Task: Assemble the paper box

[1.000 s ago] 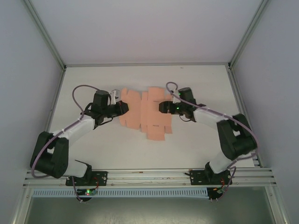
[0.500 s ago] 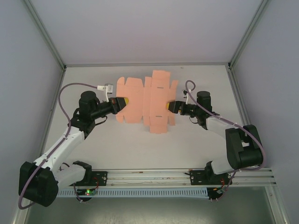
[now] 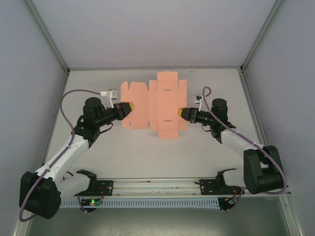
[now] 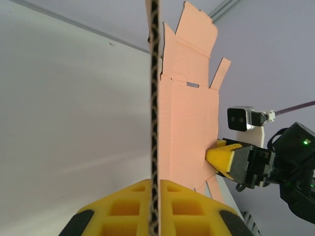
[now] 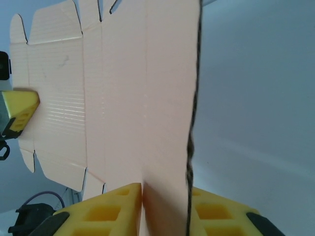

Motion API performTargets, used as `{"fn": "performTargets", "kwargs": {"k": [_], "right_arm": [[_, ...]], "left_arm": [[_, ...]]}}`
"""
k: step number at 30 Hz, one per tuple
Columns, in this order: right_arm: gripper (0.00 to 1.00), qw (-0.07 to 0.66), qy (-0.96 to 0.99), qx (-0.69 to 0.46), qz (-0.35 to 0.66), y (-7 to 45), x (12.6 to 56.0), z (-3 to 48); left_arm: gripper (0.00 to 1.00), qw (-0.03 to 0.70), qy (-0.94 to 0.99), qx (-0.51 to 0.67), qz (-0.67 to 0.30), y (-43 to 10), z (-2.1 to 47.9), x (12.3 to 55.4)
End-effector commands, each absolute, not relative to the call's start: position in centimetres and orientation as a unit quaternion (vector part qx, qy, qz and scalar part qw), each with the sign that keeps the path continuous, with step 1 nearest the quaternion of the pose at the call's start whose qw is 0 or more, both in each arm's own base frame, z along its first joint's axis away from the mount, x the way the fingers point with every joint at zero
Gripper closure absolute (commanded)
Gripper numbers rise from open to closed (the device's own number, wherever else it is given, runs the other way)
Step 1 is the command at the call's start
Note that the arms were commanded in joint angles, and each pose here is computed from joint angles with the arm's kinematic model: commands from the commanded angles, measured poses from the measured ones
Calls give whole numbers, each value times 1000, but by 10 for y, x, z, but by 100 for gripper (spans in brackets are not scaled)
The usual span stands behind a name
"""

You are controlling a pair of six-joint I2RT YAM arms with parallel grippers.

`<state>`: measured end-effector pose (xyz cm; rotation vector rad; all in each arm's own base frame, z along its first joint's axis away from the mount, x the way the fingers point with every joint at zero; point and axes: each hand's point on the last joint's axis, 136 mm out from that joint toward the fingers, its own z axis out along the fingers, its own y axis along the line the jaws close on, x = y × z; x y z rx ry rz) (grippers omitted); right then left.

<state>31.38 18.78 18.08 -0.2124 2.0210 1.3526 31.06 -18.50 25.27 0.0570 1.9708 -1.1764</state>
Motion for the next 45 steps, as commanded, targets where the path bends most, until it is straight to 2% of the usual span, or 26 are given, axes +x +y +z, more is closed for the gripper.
{"fn": "performTargets", "kwargs": {"k": [1, 4, 8, 10, 11, 13, 14, 18, 22, 26, 30, 36, 42, 45], "right_arm": [[76, 340, 780, -89, 518, 187, 308, 176], [77, 340, 779, -89, 519, 188, 308, 176], [100, 349, 777, -104, 514, 190, 308, 179], [100, 353, 779, -124, 503, 194, 307, 178], [100, 353, 788, -132, 487, 194, 308, 175], [100, 347, 813, -138, 447, 193, 311, 163], [100, 338, 827, -142, 425, 191, 313, 155], [100, 303, 863, -162, 370, 188, 315, 125], [100, 294, 891, -227, 261, 182, 323, 104], [100, 322, 883, -330, 89, 177, 341, 104], [100, 385, 805, -451, -39, 192, 346, 122], [100, 433, 714, -536, -129, 213, 345, 146], [100, 444, 633, -582, -252, 229, 353, 152], [100, 441, 620, -586, -279, 234, 359, 150]], "left_arm": [[100, 439, 769, 16, -465, -182, 262, 312], [100, 437, 775, 2, -457, -178, 255, 314], [100, 434, 773, 4, -462, -180, 251, 312], [100, 428, 785, -6, -447, -176, 242, 314], [82, 423, 797, -19, -431, -172, 233, 315], [10, 409, 829, -54, -376, -155, 208, 318], [0, 399, 851, -80, -333, -141, 190, 318], [0, 355, 908, -146, -169, -88, 138, 304], [0, 324, 924, -139, -147, -85, 126, 299], [0, 328, 915, -111, -205, -109, 138, 311], [0, 333, 897, -79, -281, -138, 165, 323], [0, 339, 864, -37, -371, -174, 211, 331], [0, 341, 859, -25, -380, -184, 234, 338], [2, 327, 863, -16, -386, -193, 232, 341]]}}
